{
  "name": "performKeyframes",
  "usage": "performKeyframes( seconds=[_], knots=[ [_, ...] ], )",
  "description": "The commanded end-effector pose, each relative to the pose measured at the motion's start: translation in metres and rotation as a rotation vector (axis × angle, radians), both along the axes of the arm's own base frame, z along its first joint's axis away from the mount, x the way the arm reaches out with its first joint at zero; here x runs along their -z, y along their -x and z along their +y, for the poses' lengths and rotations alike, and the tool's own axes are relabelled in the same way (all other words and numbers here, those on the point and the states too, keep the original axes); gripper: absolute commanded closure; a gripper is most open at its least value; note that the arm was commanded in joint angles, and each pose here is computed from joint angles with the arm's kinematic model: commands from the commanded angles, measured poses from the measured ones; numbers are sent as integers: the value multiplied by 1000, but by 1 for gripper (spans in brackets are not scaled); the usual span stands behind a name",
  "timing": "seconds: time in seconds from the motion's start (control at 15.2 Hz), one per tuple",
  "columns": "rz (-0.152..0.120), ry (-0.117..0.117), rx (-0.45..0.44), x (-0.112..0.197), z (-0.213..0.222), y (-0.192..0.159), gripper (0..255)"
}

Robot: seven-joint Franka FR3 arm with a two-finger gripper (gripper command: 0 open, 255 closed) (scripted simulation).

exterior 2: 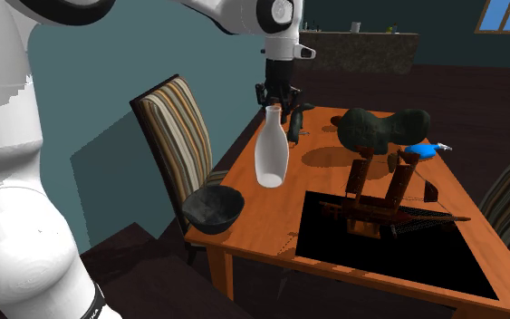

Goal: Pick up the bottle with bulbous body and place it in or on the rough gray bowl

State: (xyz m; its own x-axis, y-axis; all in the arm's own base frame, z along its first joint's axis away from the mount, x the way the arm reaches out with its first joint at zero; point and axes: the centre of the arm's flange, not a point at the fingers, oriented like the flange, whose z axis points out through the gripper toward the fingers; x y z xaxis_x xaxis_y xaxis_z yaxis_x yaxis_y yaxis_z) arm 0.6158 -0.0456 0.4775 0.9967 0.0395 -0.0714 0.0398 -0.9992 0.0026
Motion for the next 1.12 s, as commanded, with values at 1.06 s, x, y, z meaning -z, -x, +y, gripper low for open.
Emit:
performKeyframes(
  seconds=[1.06],
  knots=[
    [0,0,0,-97,62,100,255]
  ],
)
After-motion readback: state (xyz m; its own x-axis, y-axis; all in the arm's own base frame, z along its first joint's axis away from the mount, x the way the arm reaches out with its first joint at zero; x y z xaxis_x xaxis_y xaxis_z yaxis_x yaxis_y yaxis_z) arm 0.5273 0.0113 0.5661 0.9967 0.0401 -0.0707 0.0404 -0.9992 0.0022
